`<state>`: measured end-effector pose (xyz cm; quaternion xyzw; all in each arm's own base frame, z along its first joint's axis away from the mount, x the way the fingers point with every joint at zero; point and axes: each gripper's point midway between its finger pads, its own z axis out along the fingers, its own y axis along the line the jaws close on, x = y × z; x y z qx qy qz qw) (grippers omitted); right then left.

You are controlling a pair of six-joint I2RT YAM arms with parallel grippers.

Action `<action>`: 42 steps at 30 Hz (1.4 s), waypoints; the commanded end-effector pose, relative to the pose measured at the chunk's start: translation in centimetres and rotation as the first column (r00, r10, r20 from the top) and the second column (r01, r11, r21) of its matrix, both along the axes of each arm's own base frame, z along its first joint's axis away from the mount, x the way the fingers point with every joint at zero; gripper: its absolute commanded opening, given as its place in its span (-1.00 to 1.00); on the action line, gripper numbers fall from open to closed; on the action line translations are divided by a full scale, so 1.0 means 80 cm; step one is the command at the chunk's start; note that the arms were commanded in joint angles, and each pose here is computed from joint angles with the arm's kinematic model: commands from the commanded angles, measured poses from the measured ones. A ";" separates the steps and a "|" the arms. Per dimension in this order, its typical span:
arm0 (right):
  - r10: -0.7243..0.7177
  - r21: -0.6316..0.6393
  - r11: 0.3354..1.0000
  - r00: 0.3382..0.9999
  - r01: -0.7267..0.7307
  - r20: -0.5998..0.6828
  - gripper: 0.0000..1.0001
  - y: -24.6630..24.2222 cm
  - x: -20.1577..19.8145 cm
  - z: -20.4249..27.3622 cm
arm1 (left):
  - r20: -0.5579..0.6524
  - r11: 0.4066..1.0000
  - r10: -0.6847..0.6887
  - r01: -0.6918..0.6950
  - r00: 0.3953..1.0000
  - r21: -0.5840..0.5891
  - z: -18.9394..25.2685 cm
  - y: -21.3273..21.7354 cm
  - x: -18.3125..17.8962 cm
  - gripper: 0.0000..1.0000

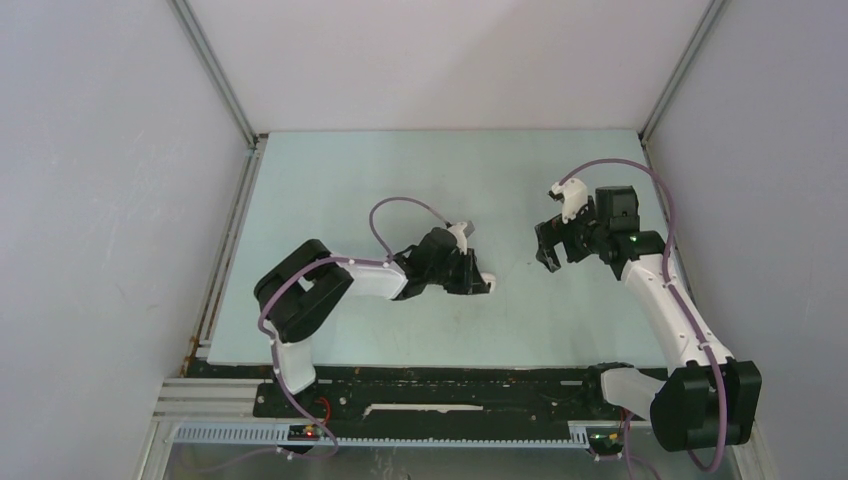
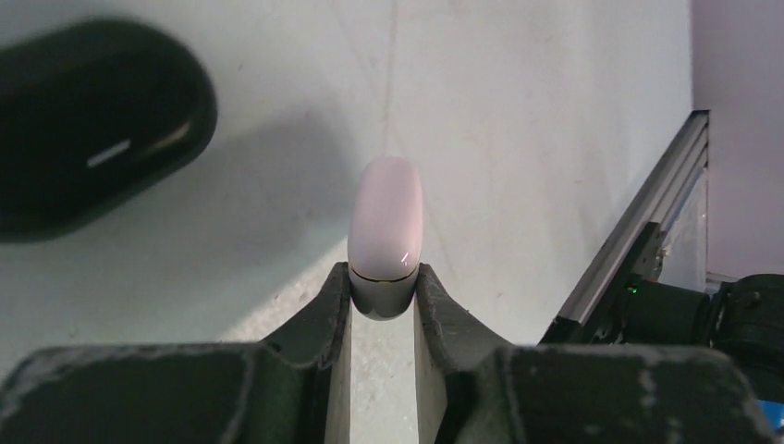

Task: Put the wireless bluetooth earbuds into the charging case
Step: Place the charging case at the center of the board, then reset both arms

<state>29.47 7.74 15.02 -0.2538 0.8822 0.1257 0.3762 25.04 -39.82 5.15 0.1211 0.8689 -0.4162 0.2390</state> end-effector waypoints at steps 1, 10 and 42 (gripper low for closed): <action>0.021 0.011 1.000 0.998 -0.022 0.058 1.00 0.004 0.007 0.013 | -0.098 1.000 0.005 -0.004 0.995 0.013 -0.006 0.000 -0.009 -0.51; 0.060 0.007 0.998 0.997 -0.060 0.041 0.99 0.011 0.002 0.007 | -0.145 0.987 0.048 -0.025 0.988 0.156 -0.038 0.038 -0.012 -0.39; 0.068 0.066 0.995 0.995 -0.073 0.077 1.00 0.020 0.000 0.023 | 0.378 0.789 0.166 -0.353 0.911 0.504 0.158 0.245 0.018 0.99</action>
